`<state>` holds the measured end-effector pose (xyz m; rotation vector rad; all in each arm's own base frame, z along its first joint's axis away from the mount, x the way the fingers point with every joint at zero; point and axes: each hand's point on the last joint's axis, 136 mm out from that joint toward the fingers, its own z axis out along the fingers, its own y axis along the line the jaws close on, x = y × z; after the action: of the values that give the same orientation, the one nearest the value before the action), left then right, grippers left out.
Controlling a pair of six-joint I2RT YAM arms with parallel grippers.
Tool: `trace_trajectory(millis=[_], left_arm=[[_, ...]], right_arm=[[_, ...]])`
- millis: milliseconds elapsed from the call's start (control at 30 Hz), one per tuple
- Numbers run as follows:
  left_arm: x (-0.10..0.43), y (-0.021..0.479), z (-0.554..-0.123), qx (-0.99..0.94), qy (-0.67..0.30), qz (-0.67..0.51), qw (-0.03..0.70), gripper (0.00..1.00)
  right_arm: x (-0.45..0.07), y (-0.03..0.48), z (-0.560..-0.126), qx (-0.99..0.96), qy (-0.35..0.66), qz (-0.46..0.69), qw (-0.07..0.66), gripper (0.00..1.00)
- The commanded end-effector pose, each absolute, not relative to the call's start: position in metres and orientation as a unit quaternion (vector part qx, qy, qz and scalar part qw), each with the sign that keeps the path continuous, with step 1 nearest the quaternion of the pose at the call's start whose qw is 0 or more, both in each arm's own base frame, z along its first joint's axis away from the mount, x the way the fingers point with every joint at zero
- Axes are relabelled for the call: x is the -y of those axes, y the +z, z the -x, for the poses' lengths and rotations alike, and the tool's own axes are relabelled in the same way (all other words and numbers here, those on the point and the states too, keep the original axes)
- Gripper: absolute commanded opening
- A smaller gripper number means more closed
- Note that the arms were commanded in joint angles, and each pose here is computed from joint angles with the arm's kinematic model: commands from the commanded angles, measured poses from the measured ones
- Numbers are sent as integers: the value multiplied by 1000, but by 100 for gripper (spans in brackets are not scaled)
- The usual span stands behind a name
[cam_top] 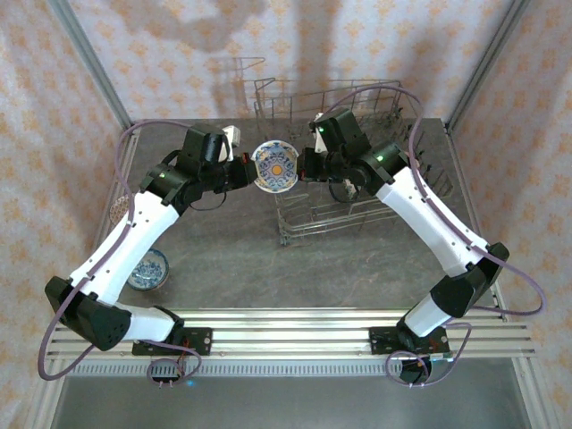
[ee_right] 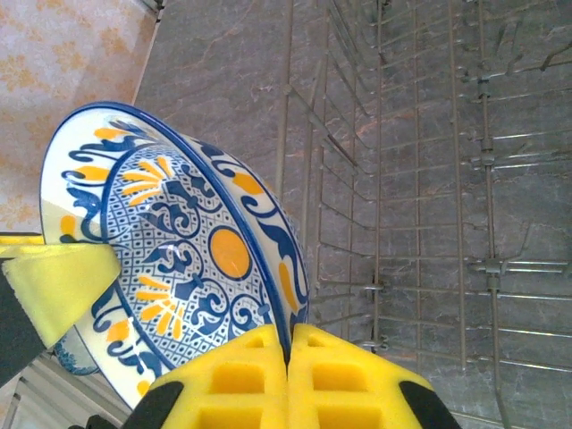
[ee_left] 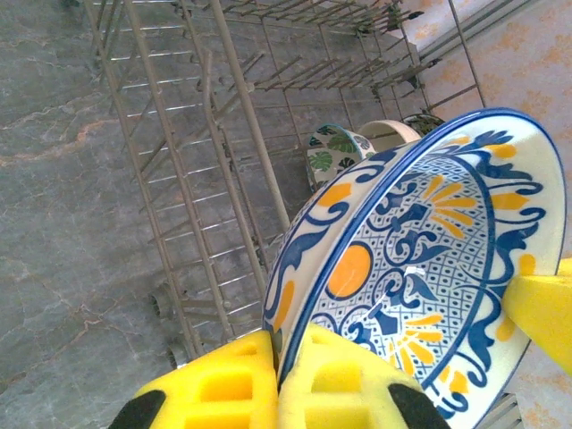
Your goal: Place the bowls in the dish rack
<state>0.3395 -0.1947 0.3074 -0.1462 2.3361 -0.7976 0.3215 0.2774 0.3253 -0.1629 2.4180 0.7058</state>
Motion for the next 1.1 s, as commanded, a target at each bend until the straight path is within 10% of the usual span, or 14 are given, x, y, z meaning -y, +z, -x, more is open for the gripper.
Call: trace_trajectory(millis=[0, 667, 1067], left_arm=[[205, 334, -338, -870, -337, 42, 358, 8], [198, 342, -338, -873, -315, 37, 371, 55], [169, 327, -333, -885, -277, 57, 370, 62]], right_arm=[[-275, 338, -322, -903, 270, 53, 328, 0], [-248, 360, -331, -889, 242, 4, 390, 0], [-169, 387, -338, -860, 111, -110, 486, 0]])
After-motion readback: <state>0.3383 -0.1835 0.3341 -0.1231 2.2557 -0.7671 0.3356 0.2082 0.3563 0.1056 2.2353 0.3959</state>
